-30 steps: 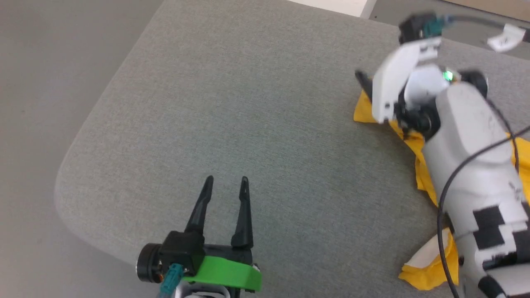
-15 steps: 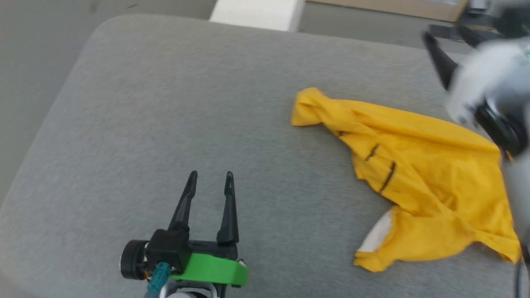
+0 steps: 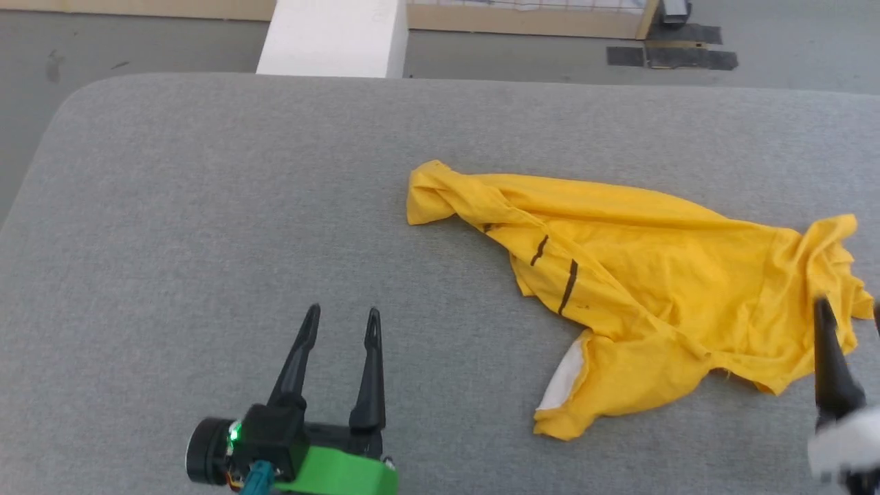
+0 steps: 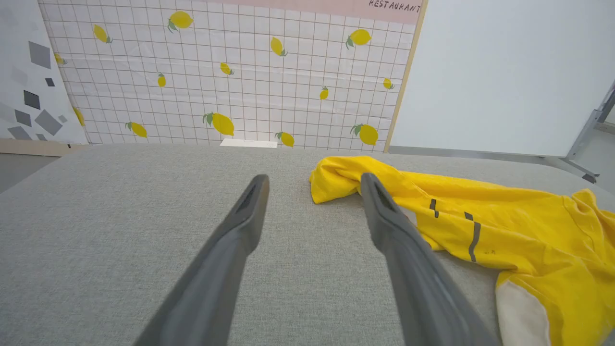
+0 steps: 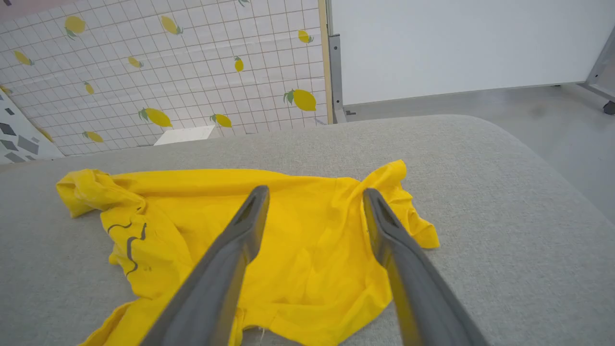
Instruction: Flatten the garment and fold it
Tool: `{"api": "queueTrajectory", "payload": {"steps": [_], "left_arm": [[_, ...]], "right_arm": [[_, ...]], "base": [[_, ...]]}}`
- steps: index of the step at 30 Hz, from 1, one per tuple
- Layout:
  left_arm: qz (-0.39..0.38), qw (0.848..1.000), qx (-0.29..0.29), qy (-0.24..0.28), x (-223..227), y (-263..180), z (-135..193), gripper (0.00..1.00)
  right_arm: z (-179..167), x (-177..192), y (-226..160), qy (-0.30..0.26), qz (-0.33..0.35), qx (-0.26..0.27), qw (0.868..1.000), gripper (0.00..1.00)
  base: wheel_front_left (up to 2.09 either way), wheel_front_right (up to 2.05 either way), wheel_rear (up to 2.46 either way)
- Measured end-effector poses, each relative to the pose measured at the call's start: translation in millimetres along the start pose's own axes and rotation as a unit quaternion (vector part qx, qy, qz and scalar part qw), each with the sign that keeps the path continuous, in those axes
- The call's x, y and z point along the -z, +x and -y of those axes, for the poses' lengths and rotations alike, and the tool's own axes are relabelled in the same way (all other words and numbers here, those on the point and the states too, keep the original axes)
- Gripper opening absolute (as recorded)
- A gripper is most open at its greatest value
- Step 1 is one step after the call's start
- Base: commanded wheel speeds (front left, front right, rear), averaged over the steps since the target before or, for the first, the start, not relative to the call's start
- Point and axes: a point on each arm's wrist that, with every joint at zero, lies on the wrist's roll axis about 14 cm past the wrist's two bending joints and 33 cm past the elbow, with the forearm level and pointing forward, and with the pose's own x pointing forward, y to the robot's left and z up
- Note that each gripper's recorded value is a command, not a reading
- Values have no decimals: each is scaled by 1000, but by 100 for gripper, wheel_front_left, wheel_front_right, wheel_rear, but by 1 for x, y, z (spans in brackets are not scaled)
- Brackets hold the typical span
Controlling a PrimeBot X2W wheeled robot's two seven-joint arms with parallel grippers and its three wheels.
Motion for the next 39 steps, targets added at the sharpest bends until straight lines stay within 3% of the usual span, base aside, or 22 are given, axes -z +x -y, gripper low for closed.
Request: {"api": "queueTrajectory", "payload": {"steps": [8, 14, 19, 26, 34, 39], "left_arm": [[-25, 999, 18, 13, 15, -10, 9, 100], [-55, 991, 117, 40, 17, 1, 45, 100], [-109, 964, 230, 72, 22, 16, 92, 100], [-212, 918, 326, 78, 66, 10, 140, 100], [-290, 877, 378, 55, 112, -13, 171, 100], [-322, 868, 371, 77, 143, -15, 164, 100]], "right_arm": [[34, 22, -38, 5, 5, 58, 998, 100], [44, 18, -41, 2, 15, 74, 997, 100], [45, 13, -34, 2, 20, 75, 997, 100], [42, 26, -29, 3, -3, 71, 997, 100], [51, 37, -28, 2, -24, 88, 996, 100], [55, 42, -24, 5, -32, 95, 995, 100]], "base": [[0, 0, 0], [0, 0, 0], [0, 0, 0], [0, 0, 0], [0, 0, 0], [0, 0, 0]]}}
